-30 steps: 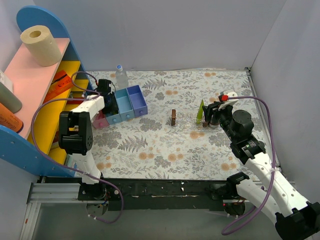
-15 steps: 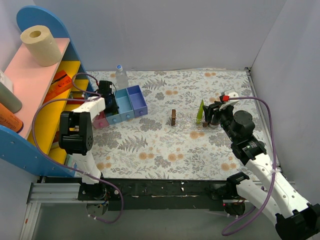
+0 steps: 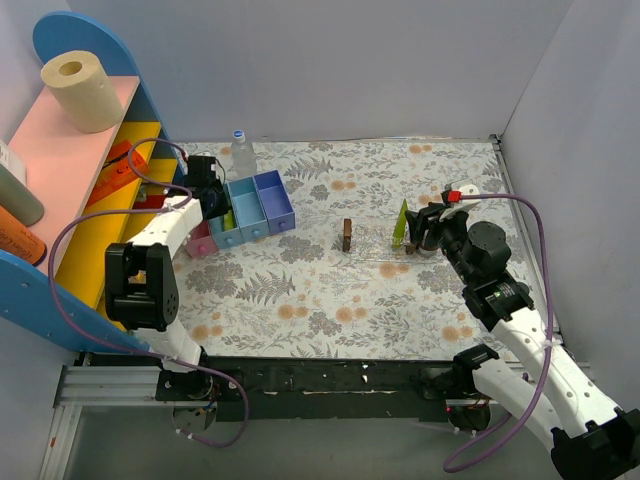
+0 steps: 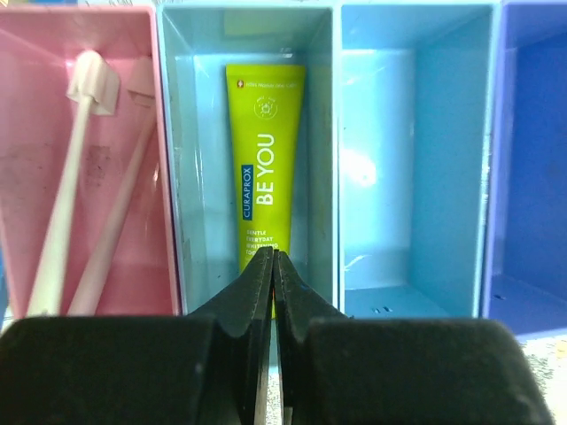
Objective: Prepare toiletry sets of a toothbrush and toothpaste on the tray
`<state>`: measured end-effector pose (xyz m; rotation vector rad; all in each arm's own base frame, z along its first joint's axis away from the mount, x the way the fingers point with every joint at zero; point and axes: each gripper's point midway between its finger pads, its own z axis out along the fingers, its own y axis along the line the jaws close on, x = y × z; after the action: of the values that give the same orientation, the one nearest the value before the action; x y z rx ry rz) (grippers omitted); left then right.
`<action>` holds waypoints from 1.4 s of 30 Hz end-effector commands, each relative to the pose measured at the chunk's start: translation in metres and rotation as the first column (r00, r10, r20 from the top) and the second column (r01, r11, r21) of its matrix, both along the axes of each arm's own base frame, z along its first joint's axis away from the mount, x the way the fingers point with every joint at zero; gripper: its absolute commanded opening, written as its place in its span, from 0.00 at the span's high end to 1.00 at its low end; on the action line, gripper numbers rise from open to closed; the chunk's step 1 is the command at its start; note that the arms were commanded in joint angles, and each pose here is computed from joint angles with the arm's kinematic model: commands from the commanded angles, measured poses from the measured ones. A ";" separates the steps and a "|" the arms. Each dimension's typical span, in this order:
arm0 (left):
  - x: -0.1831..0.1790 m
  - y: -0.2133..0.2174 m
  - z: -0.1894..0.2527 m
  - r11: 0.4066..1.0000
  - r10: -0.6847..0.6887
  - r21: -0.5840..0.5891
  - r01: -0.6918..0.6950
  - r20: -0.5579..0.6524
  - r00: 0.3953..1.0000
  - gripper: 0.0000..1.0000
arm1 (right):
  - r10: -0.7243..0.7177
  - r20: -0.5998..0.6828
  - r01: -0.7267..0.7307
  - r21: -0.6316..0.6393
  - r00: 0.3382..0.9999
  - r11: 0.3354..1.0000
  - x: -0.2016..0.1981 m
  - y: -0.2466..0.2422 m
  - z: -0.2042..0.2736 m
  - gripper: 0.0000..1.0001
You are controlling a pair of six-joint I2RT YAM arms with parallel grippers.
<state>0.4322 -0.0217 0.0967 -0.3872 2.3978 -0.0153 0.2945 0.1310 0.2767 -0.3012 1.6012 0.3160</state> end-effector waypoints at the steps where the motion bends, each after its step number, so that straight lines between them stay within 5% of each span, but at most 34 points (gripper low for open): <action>1: 0.002 0.002 0.046 1.000 -0.010 0.003 0.009 0.121 0.993 1.00 | 0.005 0.026 -0.005 0.022 1.000 1.000 -0.002 0.000 0.010 0.37; 7: 0.001 0.000 0.032 1.000 -0.025 0.000 0.025 0.094 0.995 0.99 | 0.015 0.025 -0.016 0.030 1.000 0.999 -0.003 0.002 0.011 0.37; 26: -0.007 0.005 -0.039 1.000 0.026 0.011 -0.025 -0.084 0.996 0.67 | 0.000 0.020 0.000 0.025 1.000 1.000 -0.005 -0.002 0.011 0.37; 37: -0.019 0.006 -0.075 1.000 0.020 0.025 -0.016 -0.168 0.986 0.66 | -0.002 0.025 0.001 0.030 1.000 1.000 -0.007 -0.003 0.013 0.37; 42: -0.026 0.007 -0.083 0.999 0.017 0.031 -0.011 -0.185 0.983 0.83 | -0.001 0.027 0.000 0.036 1.000 0.999 -0.007 -0.003 0.014 0.37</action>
<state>0.4310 -0.0216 0.0443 -0.4089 2.4772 0.0054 0.2869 0.1304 0.2746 -0.3077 1.6158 0.3311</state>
